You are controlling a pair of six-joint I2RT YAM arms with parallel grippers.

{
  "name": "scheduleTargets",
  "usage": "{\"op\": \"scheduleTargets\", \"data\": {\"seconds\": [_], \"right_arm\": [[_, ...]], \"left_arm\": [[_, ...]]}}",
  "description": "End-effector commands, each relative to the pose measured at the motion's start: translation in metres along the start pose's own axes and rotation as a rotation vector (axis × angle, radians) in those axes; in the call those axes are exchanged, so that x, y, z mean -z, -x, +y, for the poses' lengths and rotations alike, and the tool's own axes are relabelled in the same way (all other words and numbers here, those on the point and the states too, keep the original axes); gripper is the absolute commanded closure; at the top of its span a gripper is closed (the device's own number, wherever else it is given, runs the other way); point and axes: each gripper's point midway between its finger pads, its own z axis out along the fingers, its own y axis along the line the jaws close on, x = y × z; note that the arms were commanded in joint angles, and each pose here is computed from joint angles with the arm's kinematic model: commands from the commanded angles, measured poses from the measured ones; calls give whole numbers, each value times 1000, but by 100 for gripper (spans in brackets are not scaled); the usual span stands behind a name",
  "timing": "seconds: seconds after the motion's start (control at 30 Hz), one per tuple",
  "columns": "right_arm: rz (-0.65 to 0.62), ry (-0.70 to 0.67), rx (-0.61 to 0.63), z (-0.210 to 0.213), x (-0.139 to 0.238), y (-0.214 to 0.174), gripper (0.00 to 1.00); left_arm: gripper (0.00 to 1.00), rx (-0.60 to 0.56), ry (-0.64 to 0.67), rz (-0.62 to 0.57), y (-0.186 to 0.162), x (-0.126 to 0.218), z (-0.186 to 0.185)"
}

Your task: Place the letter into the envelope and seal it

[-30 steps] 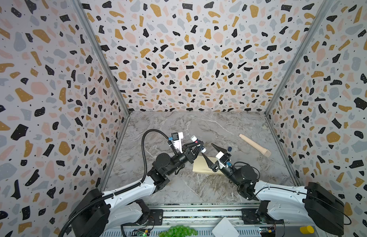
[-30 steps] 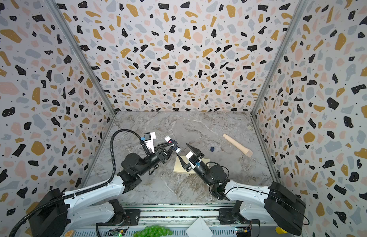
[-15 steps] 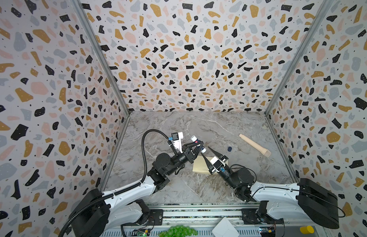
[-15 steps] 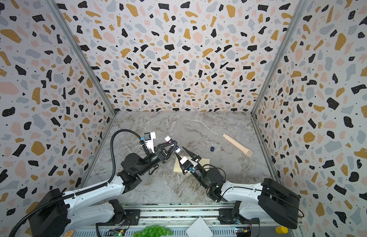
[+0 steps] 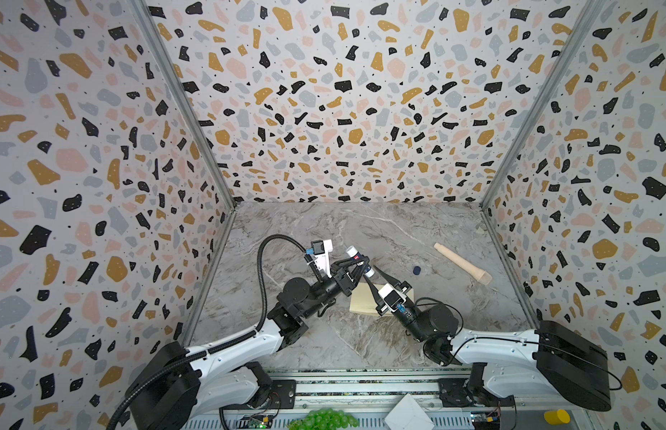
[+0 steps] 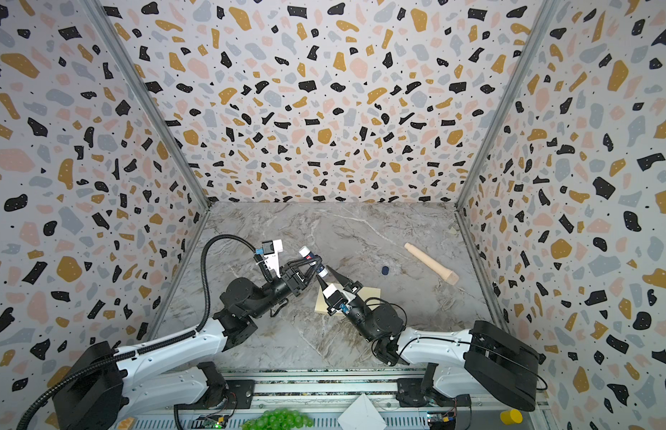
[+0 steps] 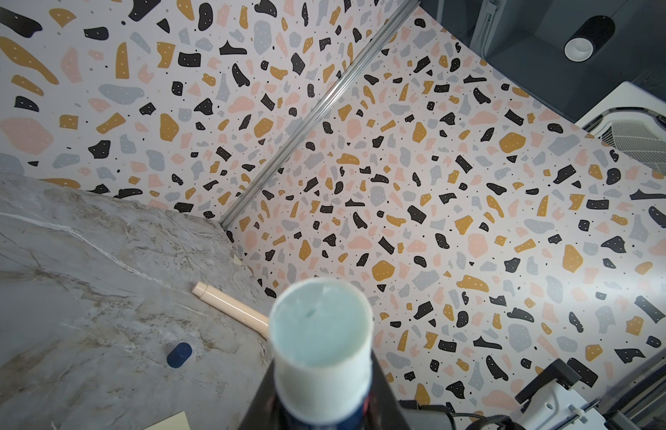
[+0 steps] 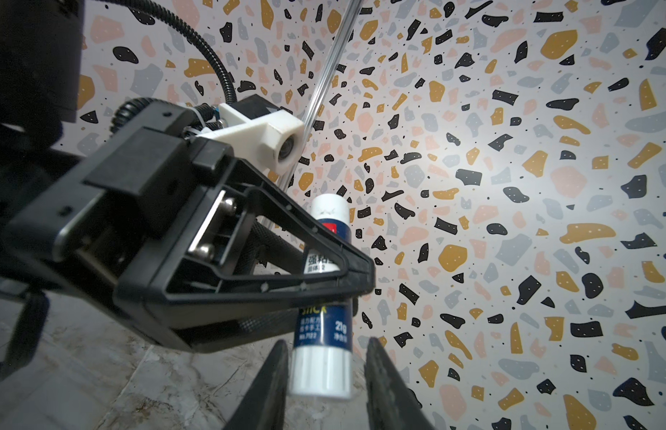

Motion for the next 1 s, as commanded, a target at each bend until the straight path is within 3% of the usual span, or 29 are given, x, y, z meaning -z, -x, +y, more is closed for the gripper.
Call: {"op": "scheduleTargets", "data": {"seconds": [0.0,0.27,0.57,0.67,0.83,0.97], "right_arm": [[-43,-50,-12,-11,-7,18,64],[-27,-44,-12,-9,-7,13,73],[-17,0,-92,-5,-8,13,93],[-15,130,-235,1,-8,15,95],[-35,410,-656,-13,0,26,97],[-41,581,-840,-17,7,38,98]], "left_arm": [[100,-10,-64,-57,20,-5,-22],[100,-10,-65,-59,22,-6,-22],[100,-44,-87,-53,19,-4,-25],[100,-85,-102,-62,21,0,-30],[100,-158,-149,-72,24,7,-43],[100,-200,-188,-76,26,11,-53]]}}
